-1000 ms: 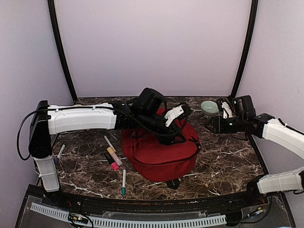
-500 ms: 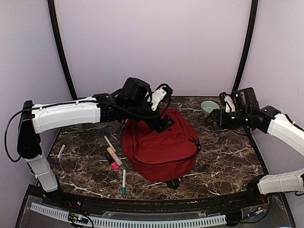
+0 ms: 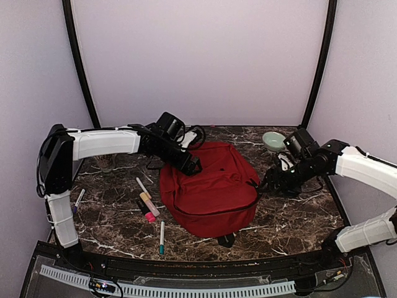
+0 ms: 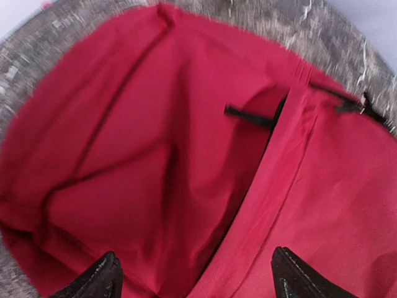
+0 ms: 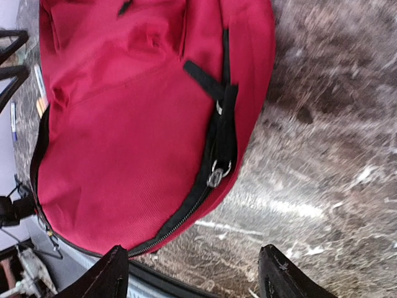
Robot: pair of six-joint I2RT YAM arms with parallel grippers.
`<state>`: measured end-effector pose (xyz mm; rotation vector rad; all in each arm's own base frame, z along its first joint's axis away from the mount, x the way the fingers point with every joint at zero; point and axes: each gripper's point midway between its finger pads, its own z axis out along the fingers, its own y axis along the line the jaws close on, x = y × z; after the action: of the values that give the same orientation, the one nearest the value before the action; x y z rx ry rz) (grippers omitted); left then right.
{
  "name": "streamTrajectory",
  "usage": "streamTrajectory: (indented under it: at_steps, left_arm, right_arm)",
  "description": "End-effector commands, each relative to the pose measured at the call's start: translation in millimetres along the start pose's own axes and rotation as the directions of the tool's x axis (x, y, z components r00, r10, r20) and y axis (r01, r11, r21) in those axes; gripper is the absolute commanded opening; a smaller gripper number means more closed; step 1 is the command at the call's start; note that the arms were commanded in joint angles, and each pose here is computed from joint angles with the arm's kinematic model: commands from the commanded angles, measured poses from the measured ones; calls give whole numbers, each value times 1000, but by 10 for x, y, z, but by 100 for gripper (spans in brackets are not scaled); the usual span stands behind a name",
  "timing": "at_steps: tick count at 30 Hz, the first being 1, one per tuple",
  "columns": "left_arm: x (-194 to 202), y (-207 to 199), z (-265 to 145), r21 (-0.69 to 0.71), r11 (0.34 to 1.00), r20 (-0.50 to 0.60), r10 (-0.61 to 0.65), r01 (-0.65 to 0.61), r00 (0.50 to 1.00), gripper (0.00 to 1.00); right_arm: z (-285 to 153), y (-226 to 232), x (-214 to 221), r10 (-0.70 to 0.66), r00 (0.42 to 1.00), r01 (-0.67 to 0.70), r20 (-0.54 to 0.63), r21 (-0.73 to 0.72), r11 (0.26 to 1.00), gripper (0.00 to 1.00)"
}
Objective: Pack the student bag
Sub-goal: Move the student bag to the center of the board.
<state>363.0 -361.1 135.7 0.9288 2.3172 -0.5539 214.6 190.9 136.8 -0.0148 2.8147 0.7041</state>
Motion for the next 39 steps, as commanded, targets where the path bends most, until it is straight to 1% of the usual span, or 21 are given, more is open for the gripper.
streamTrajectory:
  at_steps: [1, 3, 5, 7, 8, 9, 11, 13, 16, 17, 18, 23, 26, 29, 31, 32, 33, 34, 35, 37, 39]
  left_arm:
    - [199, -73, 234, 85, 995, -82, 67, -60, 994, 85]
    - [258, -141, 318, 141, 988, -125, 82, -64, 989, 81]
    - [331, -124, 384, 143, 988, -163, 83, -60, 983, 78]
    - [423, -66, 439, 120, 991, -185, 82, -61, 979, 75]
    - [443, -52, 451, 111, 992, -188, 84, -64, 979, 70]
    - [449, -40, 452, 104, 992, -191, 85, -66, 978, 60]
    - [452, -75, 415, 118, 991, -203, 84, -61, 976, 36]
    - [451, -115, 364, 131, 990, -210, 73, -46, 975, 16]
    - [500, -157, 286, 114, 993, -228, 45, -19, 973, 3]
    - [523, -170, 261, 96, 995, -235, 31, -8, 971, 2]
    - [551, -199, 240, 70, 998, -245, 11, 7, 969, 0]
    - [648, -495, 133, 9, 998, -299, -60, 65, 953, 0]
    - [692, -749, 122, 14, 988, -345, -138, 152, 928, 0]
    - [782, -982, 156, 36, 967, -417, -214, 251, 884, 0]
    - [799, -1061, 177, 39, 961, -424, -233, 275, 875, 0]
    - [803, -1056, 184, 32, 959, -424, -241, 280, 873, 0]
    - [805, -1032, 188, 17, 960, -420, -247, 280, 873, 0]
    - [808, -1001, 187, -1, 961, -417, -251, 276, 874, 0]
    - [793, -976, 183, -13, 962, -411, -255, 274, 875, 0]
    - [738, -973, 179, -15, 959, -399, -265, 283, 878, 0]
    - [702, -1015, 200, 5, 954, -397, -272, 299, 877, 0]
  right_arm:
    - [215, 40, 273, 48, 986, -58, -160, -52, 997, 70]
    - [290, 30, 330, 56, 978, -69, -200, -57, 996, 68]
    - [369, 24, 371, 57, 972, -73, -228, -65, 995, 66]
    - [439, 4, 400, 52, 966, -70, -254, -63, 996, 60]
    - [464, -5, 404, 47, 964, -65, -261, -60, 996, 54]
    - [487, -13, 400, 42, 963, -60, -266, -58, 997, 49]
    - [511, 2, 354, 29, 965, -46, -259, -60, 997, 37]
    - [538, -32, 277, 17, 970, -27, -243, -37, 999, 24]
    - [565, -115, 88, 14, 979, -16, -203, -10, 1000, 7]
    - [577, -141, 5, 14, 982, -16, -188, -12, 1000, 1]
    - [584, -163, -92, 3, 985, -6, -170, -18, 1000, 0]
    - [493, -556, -704, -12, 996, 18, -83, 80, 997, 0]
    - [470, -662, -1049, -21, 998, 27, -61, 101, 995, 0]
    - [490, -669, -1229, -32, 997, 38, -64, 93, 995, 0]
    - [497, -646, -1222, -17, 995, 24, -95, 75, 997, 0]
    - [485, -620, -1168, -6, 994, 13, -114, 59, 998, 2]
    - [461, -555, -1077, 4, 991, -2, -134, 19, 1000, 11]
    - [433, -500, -977, 17, 989, -20, -147, -17, 1000, 22]
    - [393, -459, -868, 32, 988, -39, -151, -44, 998, 37]
    - [324, -431, -623, 63, 986, -75, -156, -69, 995, 62]
    - [275, -422, -394, 91, 983, -105, -162, -77, 992, 74]
